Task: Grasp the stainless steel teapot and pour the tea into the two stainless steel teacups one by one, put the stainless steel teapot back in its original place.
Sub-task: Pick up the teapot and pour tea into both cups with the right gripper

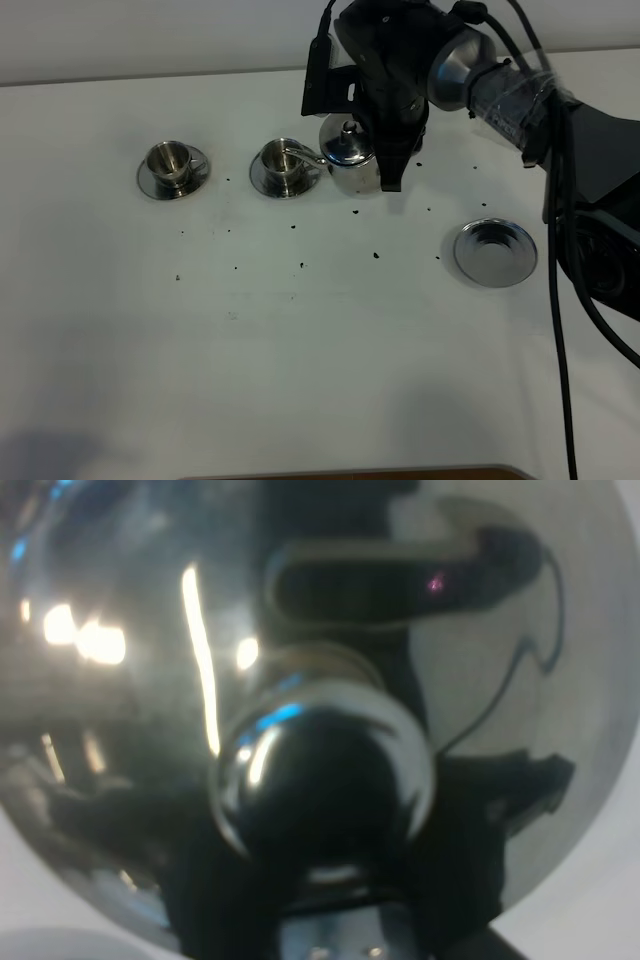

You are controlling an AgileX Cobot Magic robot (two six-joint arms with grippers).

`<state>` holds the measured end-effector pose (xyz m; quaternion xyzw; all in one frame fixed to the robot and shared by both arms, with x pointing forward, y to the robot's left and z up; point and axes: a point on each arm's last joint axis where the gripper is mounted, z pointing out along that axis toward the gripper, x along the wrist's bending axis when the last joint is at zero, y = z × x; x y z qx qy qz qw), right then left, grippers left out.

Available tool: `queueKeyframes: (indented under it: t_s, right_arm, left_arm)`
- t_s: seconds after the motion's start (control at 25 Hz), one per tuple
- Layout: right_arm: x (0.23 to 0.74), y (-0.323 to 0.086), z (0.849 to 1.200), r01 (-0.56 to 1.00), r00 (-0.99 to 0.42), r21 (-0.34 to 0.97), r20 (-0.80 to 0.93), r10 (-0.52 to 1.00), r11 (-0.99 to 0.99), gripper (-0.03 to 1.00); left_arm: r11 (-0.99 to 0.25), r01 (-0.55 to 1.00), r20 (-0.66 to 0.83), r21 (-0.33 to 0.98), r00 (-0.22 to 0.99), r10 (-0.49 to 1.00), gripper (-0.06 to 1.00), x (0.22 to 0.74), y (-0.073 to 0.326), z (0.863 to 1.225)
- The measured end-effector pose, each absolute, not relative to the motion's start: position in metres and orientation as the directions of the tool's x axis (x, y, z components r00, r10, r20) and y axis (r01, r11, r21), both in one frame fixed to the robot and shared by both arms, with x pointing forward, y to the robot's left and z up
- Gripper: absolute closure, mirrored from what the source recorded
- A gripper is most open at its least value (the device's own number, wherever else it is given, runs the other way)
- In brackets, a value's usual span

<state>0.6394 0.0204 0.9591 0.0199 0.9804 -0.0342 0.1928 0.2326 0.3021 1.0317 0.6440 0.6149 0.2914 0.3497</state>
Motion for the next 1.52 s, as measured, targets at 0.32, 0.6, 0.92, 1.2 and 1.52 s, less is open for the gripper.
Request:
queueKeyframes:
  t_s: [0.32,0.6,0.92,1.2,1.52]
  right_arm:
    - [0.645,0.021,0.962,0.031,-0.894,-0.070,-0.449,-0.004,0.997,0.78]
    - [0.650,0.020,0.965,0.021,-0.865,-0.089,-0.501,-0.027,0.996,0.78]
    - [0.648,0.025,0.967,-0.002,-0.842,-0.126,-0.534,-0.070,0.992,0.78]
    - [0.641,0.036,0.967,-0.042,-0.811,-0.170,-0.569,-0.133,0.985,0.78]
    - [0.640,0.043,0.952,-0.057,-0.788,-0.242,-0.585,-0.193,0.969,0.78]
  left_arm:
    - [0.001,0.588,-0.055,0.809,0.074,0.996,0.58,0.233,0.302,1.032]
    - [0.001,0.588,-0.055,0.809,0.074,0.996,0.58,0.233,0.302,1.032]
    - [0.001,0.588,-0.055,0.809,0.074,0.996,0.58,0.233,0.302,1.032]
    - [0.001,0.588,-0.055,0.809,0.074,0.996,0.58,0.233,0.302,1.032]
    - [0.001,0.588,-0.055,0.809,0.074,0.996,0.58,0.233,0.302,1.032]
